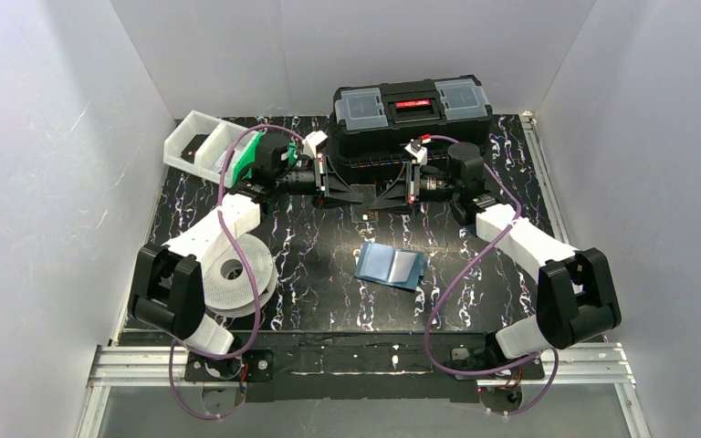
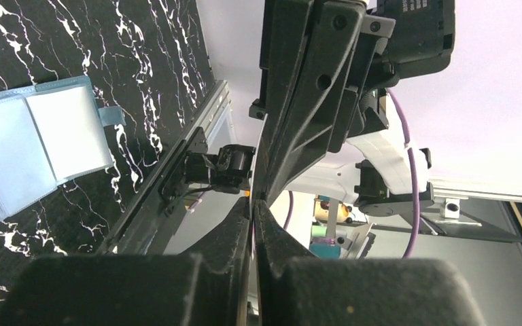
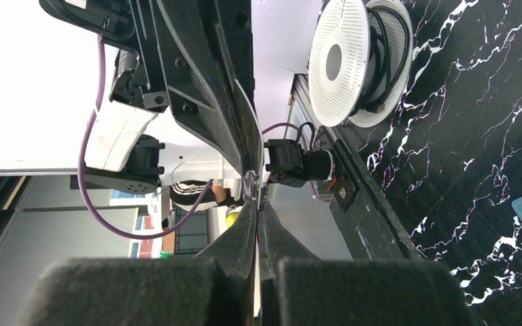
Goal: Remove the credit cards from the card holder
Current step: Place the credit card in the storage box.
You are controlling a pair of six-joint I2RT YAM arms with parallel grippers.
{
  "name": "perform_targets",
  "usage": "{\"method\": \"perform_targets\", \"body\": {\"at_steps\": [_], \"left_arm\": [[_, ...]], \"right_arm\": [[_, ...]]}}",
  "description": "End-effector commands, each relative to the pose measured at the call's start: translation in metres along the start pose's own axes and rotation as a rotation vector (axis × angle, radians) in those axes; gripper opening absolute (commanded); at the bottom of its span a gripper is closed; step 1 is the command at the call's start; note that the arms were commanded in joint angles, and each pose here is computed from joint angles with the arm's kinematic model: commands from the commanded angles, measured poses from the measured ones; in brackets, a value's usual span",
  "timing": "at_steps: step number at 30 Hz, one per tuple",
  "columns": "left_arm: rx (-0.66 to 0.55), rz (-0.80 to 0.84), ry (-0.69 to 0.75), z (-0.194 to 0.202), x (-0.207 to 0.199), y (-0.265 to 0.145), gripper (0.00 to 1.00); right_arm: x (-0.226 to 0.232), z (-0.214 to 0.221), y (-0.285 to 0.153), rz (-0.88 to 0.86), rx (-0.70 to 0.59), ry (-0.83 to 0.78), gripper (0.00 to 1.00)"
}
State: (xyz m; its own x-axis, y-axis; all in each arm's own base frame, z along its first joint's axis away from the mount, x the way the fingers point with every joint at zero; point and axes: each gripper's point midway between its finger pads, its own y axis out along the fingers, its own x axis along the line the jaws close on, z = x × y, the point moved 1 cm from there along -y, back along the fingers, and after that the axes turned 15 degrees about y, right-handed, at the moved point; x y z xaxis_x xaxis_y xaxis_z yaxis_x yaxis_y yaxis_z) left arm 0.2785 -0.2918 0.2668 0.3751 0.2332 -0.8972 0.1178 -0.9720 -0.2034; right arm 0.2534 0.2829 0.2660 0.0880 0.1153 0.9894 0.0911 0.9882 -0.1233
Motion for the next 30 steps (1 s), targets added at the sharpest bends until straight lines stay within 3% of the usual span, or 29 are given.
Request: {"method": "perform_targets", "body": {"at_steps": [1, 2, 4, 7, 10, 14, 23, 30], "left_arm": [[0.014, 0.019, 0.012, 0.004, -0.007, -0.002, 0.0], [0.01, 0.009, 0.015, 0.004, -0.007, -0.003, 0.0], [-0.004, -0.045, 0.048, 0.003, -0.003, -0.005, 0.0], [-0.033, -0.205, 0.076, 0.0, 0.012, -0.015, 0.0], [-0.097, -0.368, 0.089, -0.014, 0.03, -0.034, 0.0], [-0.18, -0.704, 0.109, -0.034, 0.058, -0.08, 0.0], [-0.484, -1.321, 0.096, -0.126, 0.115, -0.203, 0.0], [-0.632, -1.542, 0.06, -0.191, 0.163, -0.283, 0.0]], "right_arm": [[0.017, 0.002, 0.003, -0.035, 0.014, -0.065, 0.13], [0.015, 0.001, 0.003, -0.024, 0.008, -0.062, 0.27], [0.009, 0.0, 0.002, 0.025, -0.019, -0.053, 0.63], [0.0, -0.005, -0.005, 0.148, -0.085, -0.071, 0.97], [-0.008, -0.006, -0.016, 0.245, -0.153, -0.084, 0.98], [-0.022, -0.003, -0.029, 0.335, -0.218, -0.08, 0.98], [-0.043, 0.007, -0.041, 0.407, -0.236, -0.09, 0.98], [-0.047, 0.011, -0.05, 0.452, -0.248, -0.125, 0.98]]}}
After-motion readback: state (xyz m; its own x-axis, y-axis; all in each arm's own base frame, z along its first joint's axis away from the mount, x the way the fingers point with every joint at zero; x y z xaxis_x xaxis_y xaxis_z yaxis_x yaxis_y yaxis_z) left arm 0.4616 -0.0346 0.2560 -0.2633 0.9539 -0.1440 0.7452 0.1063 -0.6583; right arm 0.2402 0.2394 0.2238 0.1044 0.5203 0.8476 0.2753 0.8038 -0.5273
